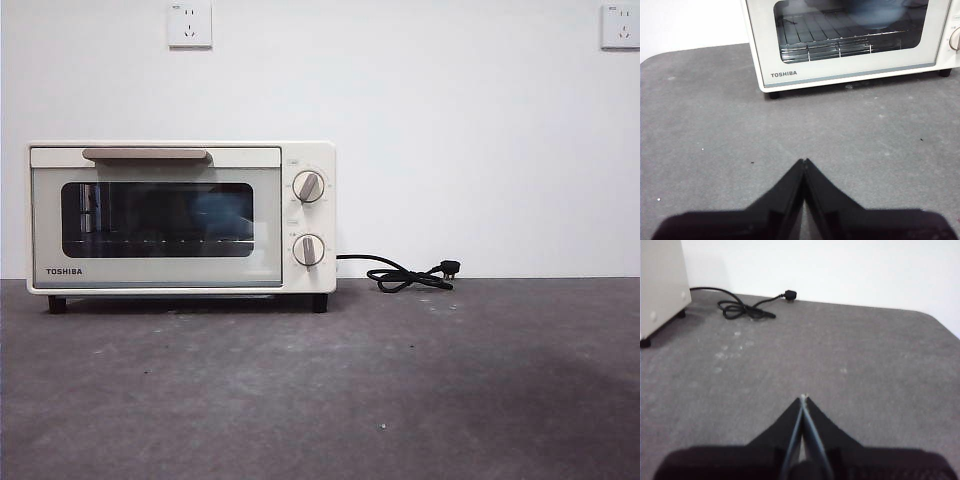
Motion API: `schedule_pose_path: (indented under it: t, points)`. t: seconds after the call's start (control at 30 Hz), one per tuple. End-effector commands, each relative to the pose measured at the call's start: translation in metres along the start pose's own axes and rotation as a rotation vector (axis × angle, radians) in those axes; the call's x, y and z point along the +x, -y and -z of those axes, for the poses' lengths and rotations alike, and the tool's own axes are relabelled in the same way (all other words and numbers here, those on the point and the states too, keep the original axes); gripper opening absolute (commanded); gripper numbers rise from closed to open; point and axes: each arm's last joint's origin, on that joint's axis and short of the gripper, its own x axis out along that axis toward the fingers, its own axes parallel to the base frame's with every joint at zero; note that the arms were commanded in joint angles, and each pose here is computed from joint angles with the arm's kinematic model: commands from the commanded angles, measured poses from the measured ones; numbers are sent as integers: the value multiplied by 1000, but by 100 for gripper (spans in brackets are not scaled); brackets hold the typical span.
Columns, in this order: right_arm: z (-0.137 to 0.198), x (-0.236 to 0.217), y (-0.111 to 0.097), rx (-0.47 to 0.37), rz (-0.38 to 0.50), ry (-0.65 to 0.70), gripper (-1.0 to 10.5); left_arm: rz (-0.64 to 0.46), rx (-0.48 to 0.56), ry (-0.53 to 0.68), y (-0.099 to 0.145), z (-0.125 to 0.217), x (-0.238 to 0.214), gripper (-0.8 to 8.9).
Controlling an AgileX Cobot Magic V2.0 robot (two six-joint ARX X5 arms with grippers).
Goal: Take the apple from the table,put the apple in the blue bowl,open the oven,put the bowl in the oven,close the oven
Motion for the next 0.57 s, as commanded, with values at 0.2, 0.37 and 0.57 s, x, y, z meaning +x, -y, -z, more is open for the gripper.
schedule_pose_path:
  t: [0.2,0.37,0.57]
  points:
    - [25,2,-3,29,2,7,4,-3,-7,-4,0,3,1,-4]
    - [30,0,-4,50,4,-7,4,-3,-7,-4,0,3,1,-4]
    - [32,-1,-4,49,2,-24,4,-3,-7,-4,0,3,1,-4]
